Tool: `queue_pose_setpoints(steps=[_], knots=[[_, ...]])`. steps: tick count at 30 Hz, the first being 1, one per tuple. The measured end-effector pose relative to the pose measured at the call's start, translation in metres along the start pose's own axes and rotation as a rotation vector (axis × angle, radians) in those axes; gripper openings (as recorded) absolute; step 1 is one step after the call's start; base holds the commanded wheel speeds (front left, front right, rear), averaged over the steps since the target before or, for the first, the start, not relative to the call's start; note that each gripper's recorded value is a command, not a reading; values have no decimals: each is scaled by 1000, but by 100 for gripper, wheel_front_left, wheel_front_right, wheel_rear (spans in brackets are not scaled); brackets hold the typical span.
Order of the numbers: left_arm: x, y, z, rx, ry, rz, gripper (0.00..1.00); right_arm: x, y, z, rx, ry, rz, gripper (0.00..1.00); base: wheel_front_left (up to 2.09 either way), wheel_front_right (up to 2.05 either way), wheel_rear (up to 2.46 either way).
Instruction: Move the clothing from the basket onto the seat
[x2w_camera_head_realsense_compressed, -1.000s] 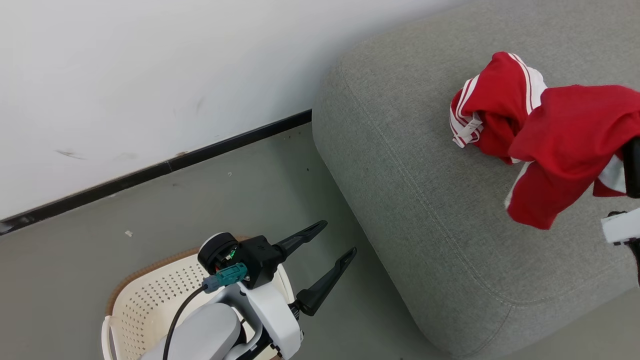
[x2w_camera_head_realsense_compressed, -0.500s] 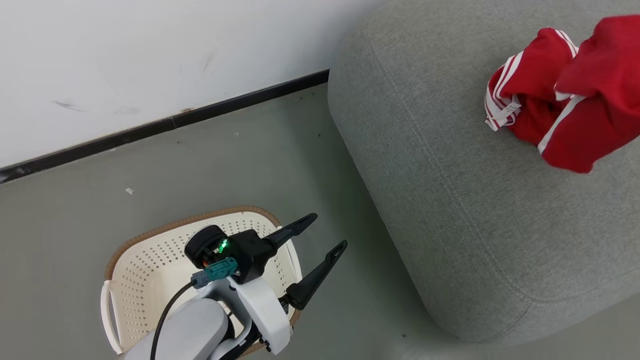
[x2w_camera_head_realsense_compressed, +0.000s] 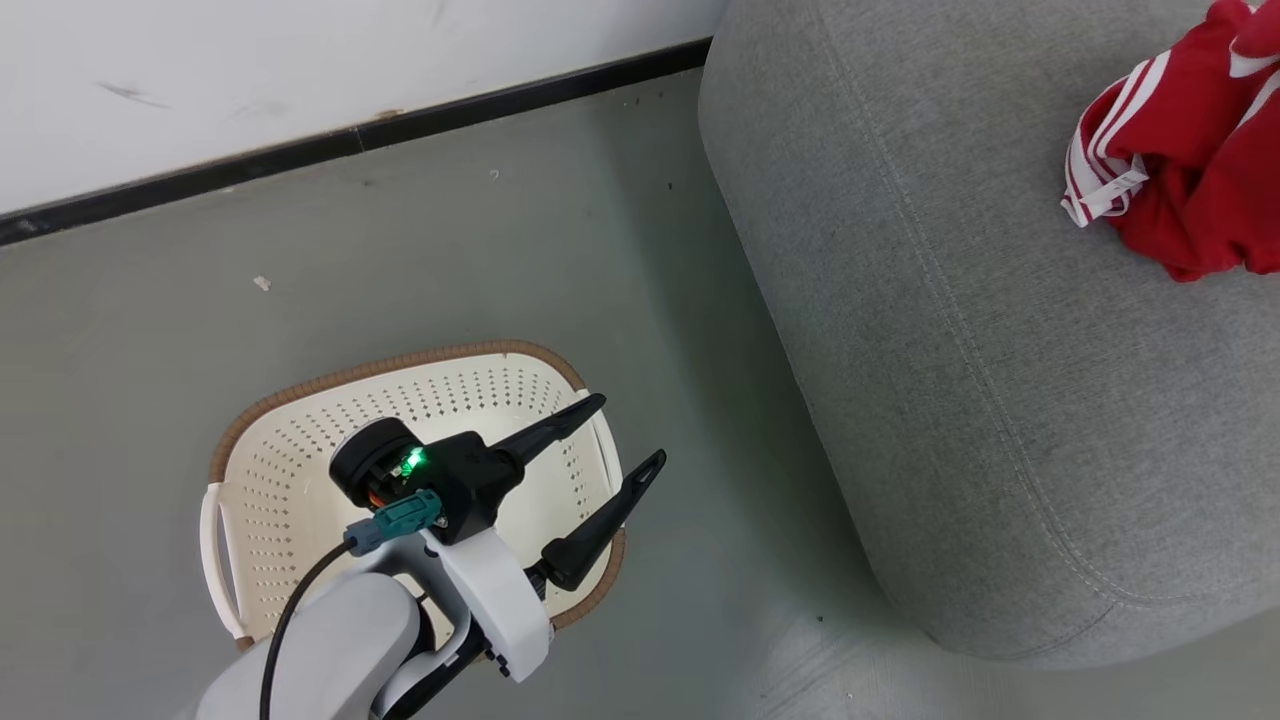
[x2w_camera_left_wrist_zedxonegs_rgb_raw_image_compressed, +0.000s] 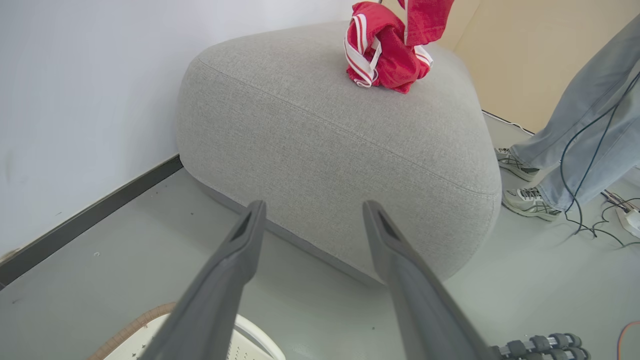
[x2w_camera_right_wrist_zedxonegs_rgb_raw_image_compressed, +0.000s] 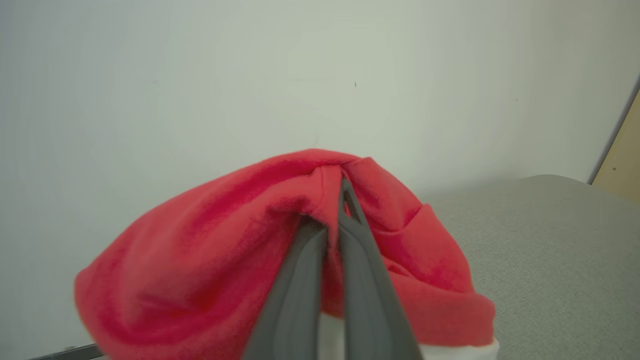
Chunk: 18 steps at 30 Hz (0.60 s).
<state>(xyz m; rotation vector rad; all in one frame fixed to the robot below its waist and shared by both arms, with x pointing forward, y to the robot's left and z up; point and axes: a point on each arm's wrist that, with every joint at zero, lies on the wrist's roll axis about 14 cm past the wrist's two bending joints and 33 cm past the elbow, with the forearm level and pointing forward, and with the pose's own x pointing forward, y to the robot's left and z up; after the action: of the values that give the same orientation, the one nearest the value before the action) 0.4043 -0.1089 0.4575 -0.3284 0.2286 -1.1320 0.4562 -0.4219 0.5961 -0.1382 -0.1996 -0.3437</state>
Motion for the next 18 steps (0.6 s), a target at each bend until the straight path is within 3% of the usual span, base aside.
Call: queue_pose_setpoints(steps=[8,18], knots=[[-5,25,-9,-13,11,33,100,19,4,-30,22,51,-29,0,0,0,0],[-11,55,-16,-14,20,75,100,14,14,-99,2,226,-24,0,0,0,0]])
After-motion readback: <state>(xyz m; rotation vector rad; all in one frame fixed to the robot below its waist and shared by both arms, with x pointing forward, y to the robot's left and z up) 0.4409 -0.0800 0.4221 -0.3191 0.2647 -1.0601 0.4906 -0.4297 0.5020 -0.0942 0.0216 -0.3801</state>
